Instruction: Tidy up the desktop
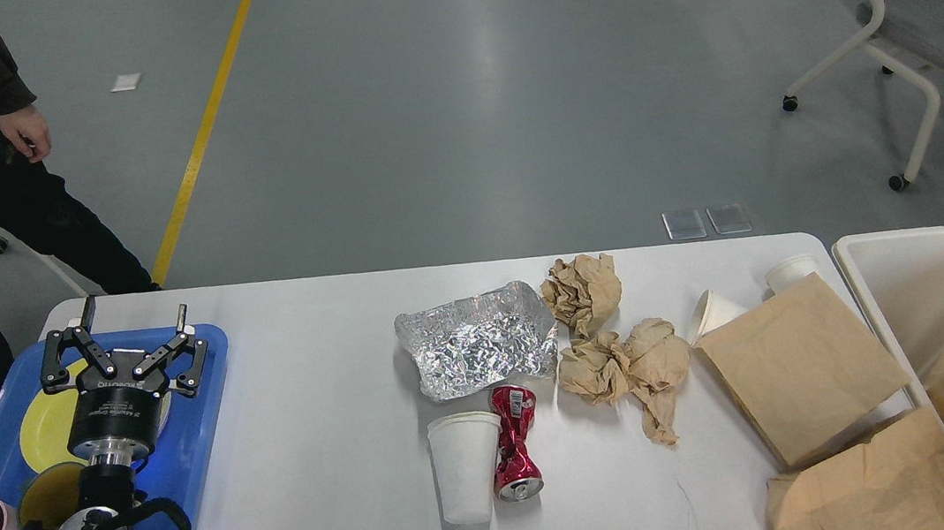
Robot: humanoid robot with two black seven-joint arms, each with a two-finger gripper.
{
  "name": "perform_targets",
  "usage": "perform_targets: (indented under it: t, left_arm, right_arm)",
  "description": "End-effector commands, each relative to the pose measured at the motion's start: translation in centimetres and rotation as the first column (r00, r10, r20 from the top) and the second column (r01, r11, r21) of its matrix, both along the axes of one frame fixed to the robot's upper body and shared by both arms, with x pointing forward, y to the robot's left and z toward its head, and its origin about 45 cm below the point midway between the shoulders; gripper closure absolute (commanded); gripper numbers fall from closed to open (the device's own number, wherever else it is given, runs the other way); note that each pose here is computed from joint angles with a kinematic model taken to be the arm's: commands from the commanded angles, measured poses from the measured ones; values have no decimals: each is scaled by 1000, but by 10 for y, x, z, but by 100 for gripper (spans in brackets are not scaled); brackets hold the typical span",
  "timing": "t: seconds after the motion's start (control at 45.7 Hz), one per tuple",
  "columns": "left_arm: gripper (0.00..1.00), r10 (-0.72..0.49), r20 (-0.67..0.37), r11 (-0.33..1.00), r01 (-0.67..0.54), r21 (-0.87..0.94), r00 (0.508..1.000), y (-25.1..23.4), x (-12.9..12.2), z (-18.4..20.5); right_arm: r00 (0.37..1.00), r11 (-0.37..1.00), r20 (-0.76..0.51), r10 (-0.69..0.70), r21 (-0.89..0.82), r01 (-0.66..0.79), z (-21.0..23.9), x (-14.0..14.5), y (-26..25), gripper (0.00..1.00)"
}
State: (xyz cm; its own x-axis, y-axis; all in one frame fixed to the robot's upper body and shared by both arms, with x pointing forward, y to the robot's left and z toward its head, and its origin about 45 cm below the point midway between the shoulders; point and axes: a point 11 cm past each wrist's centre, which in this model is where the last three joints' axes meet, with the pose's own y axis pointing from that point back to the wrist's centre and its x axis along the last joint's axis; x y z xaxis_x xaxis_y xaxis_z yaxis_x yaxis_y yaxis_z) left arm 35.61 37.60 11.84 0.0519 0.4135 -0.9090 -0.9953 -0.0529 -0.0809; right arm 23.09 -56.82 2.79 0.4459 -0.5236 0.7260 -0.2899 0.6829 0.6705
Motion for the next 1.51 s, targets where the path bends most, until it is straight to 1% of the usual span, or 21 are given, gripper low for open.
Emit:
perform_targets:
  t: [0.0, 0.022, 0.044, 0.131, 0.306, 0.416, 0.503, 0.569, 0.634, 0.722, 0.831, 0.962, 1.072, 1.159, 1.247, 1.356, 1.487]
  left_arm:
    - [4, 1, 1, 1000, -1, 0, 1000, 0, 0, 0]
    - [4, -1, 1, 1000, 1, 0, 1000, 0, 1, 1]
    - [4, 0, 0, 1000, 0, 0, 1000, 0, 0, 0]
    - [4, 0, 0, 1000, 0, 0, 1000, 0, 0, 0]
    - [4, 0, 0, 1000, 0, 0, 1000, 0, 0, 0]
    - [4, 0, 2, 1000, 0, 1, 1000, 0, 1, 1]
    - [4, 0, 0, 1000, 0, 0, 1000, 0, 0, 0]
    - [4, -1, 1, 1000, 1, 0, 1000, 0, 1, 1]
    - [4, 1, 1, 1000, -1, 0, 1000, 0, 0, 0]
    - [4, 0, 0, 1000, 0, 0, 1000, 0, 0, 0]
    - [4, -1, 1, 1000, 1, 0, 1000, 0, 1, 1]
    - [4, -1, 1, 1000, 1, 0, 1000, 0, 1, 1]
    - [4, -1, 1, 1000, 1, 0, 1000, 0, 1, 1]
    - [4, -1, 1, 1000, 1, 0, 1000, 0, 1, 1]
    - [4, -1, 1, 1000, 1, 0, 1000, 0, 1, 1]
    - [4, 0, 0, 1000, 0, 0, 1000, 0, 0, 0]
    - [4, 0, 0, 1000, 0, 0, 1000, 0, 0, 0]
  right_arm:
    - [1000, 999, 28, 1, -47, 0, 7, 1, -7, 30]
    - [999, 998, 41, 0, -60, 2, 9, 2, -8, 13]
    - [999, 997, 51, 0, -73, 4, 10, 3, -10, 0]
    - [998, 995, 68, -2, -95, 9, 11, 1, -11, 0]
    - [998, 995, 60, -11, -98, 17, 13, -3, -17, 0]
    - [998, 995, 60, -14, -98, 20, 18, -1, -21, 0]
    - [998, 997, 61, -12, -80, 17, 20, 6, -18, 0]
    - [999, 999, 30, -12, -52, 13, 23, 8, -21, 0]
    - [1000, 1000, 10, -24, -5, 24, 34, 16, -26, 0]
    - [1000, 996, -25, -12, 85, 14, 51, 36, -21, 0]
    - [994, 991, -94, 61, 127, -49, 84, 59, -20, 0]
    - [973, 974, -165, 161, 188, -129, 127, 89, 1, 0]
    - [939, 950, -237, 249, 249, -189, 172, 115, 25, 0]
    - [881, 915, -322, 346, 322, -242, 197, 132, 62, 0]
    - [827, 877, -365, 427, 389, -282, 231, 147, 97, 0]
    - [775, 818, -367, 515, 480, -317, 268, 150, 139, 0]
    - [677, 749, -376, 633, 519, -412, 308, 147, 205, 0]
